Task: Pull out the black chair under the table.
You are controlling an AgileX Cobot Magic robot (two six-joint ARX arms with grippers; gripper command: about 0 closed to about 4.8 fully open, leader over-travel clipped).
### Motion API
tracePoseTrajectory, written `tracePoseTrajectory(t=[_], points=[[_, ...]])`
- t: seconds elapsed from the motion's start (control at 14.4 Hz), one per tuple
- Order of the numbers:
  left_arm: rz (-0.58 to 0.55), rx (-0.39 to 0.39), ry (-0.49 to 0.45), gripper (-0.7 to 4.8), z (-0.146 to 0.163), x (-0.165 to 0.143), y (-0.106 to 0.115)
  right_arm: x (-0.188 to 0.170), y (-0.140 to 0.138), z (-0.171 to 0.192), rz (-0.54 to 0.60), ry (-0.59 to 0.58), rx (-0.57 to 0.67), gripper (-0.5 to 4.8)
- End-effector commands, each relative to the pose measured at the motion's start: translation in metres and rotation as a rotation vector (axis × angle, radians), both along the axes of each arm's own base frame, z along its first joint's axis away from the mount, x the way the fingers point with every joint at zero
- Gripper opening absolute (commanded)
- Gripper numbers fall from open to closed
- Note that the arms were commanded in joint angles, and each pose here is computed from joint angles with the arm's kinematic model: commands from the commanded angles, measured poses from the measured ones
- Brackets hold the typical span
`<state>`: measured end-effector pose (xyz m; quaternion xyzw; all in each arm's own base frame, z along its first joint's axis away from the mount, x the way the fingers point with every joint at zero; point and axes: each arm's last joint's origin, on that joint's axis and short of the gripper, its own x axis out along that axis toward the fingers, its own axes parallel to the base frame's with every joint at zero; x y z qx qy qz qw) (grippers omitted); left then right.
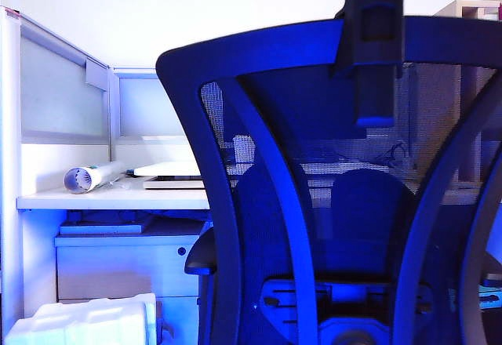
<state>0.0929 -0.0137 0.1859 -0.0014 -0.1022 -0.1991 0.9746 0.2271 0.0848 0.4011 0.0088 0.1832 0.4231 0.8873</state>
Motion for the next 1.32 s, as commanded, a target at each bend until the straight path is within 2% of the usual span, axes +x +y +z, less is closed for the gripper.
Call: tracePoseTrajectory(t=[0.07,0.21,0.28,0.35,0.42,0.49,0.69,0.97,1.18,1.32], points=[[0.006,0.000,-0.017,-0.04,0.002,0.000,0.000,-0.033,-0.009,0.063,0.038,-0.254,0.215,-0.06],[0.006,0.000,-0.017,-0.04,0.002,0.000,0.000,-0.035,-0.010,0.061,0.038,-0.233,0.209,-0.05],[0.006,0.000,-0.017,-0.04,0.002,0.000,0.000,-0.035,-0.010,0.059,0.036,-0.211,0.203,0.15],[0.006,0.000,-0.017,-0.04,0.002,0.000,0.000,-0.035,-0.010,0.056,0.039,-0.183,0.197,1.55],[0.006,0.000,-0.017,-0.04,0.002,0.000,0.000,-0.036,-0.010,0.054,0.046,-0.152,0.193,2.63],[0.006,0.000,-0.017,-0.04,0.002,0.000,0.000,-0.036,-0.010,0.049,0.042,-0.107,0.179,2.84],[0.004,0.000,-0.025,-0.04,0.002,0.000,0.000,-0.041,-0.012,0.039,0.020,-0.043,0.107,2.89],[0.013,-0.003,-0.036,-0.04,0.004,-0.001,0.000,-0.063,-0.019,0.031,-0.007,0.005,0.088,3.09],[0.024,-0.004,-0.043,-0.04,0.004,-0.001,0.001,-0.105,-0.038,0.022,-0.257,-0.125,0.053,3.06],[0.095,-0.019,-0.040,-0.04,0.004,0.000,0.003,-0.125,-0.050,0.002,-0.434,-0.209,0.035,3.06]])
